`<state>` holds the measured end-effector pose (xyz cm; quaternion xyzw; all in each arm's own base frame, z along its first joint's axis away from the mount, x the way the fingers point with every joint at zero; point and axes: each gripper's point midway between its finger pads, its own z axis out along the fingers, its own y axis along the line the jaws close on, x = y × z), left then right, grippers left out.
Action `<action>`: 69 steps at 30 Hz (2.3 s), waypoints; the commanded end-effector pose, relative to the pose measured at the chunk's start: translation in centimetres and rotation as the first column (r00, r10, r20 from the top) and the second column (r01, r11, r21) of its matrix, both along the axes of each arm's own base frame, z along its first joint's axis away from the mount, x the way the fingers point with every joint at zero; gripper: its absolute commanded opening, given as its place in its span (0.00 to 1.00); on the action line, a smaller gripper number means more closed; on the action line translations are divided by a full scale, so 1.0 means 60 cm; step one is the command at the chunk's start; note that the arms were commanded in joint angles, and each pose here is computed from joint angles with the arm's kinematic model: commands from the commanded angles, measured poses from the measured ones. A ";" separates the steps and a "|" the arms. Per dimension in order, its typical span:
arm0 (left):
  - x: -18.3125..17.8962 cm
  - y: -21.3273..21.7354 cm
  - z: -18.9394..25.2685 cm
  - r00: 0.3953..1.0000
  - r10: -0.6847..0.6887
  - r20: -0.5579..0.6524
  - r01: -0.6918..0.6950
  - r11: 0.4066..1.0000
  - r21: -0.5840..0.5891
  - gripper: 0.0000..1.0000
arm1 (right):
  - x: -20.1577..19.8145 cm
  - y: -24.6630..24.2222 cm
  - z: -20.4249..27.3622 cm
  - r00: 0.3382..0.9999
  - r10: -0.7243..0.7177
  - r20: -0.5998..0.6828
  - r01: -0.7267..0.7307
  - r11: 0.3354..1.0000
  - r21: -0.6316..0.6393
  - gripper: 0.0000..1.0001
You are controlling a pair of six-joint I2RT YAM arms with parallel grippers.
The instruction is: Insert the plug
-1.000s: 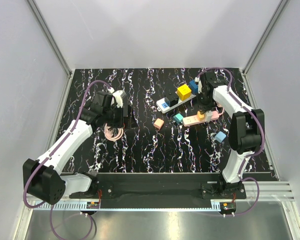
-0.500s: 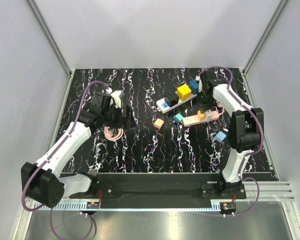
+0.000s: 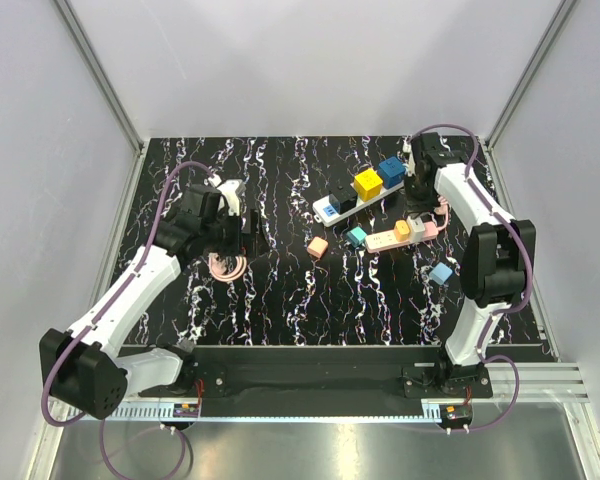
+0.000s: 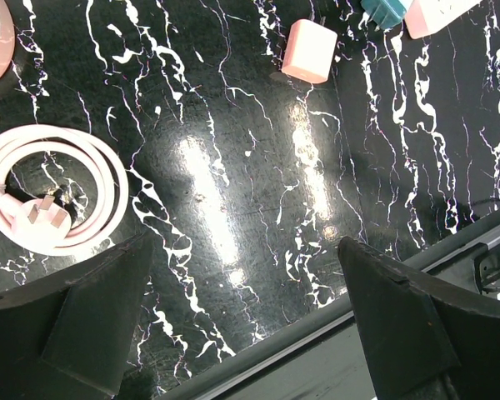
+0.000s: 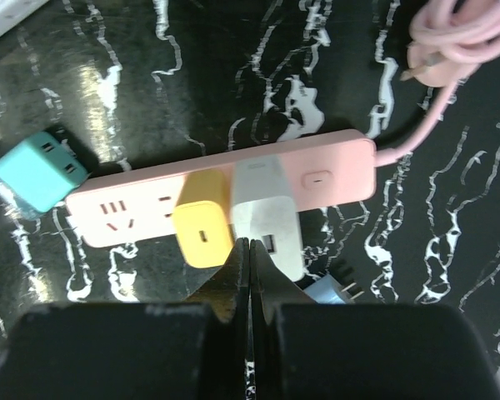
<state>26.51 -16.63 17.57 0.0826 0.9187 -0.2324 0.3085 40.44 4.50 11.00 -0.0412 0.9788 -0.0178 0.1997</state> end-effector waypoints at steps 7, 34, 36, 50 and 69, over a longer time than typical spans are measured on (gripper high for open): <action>0.012 -0.001 0.013 0.999 0.046 0.014 -0.045 0.998 -0.054 0.99 | 0.002 -0.025 -0.034 0.999 -0.028 -0.030 0.027 0.999 -0.035 0.00; 0.130 -0.199 -0.032 0.979 -0.200 -0.028 0.202 0.966 0.164 0.81 | -0.073 0.086 0.222 0.866 -0.182 0.466 -0.069 0.879 0.472 1.00; 0.141 -0.223 -0.055 0.976 -0.212 -0.048 0.217 0.960 0.175 0.81 | -0.086 0.096 0.258 0.827 -0.194 0.527 -0.124 0.852 0.508 1.00; 0.160 -0.280 -0.187 0.964 -0.212 -0.161 0.250 0.927 0.279 0.76 | -0.108 0.097 0.295 0.777 -0.208 0.594 -0.170 0.839 0.516 1.00; 0.166 -0.273 -0.237 0.970 -0.158 -0.183 0.216 0.907 0.362 0.46 | -0.106 0.090 0.282 0.775 -0.207 0.597 -0.155 0.854 0.497 1.00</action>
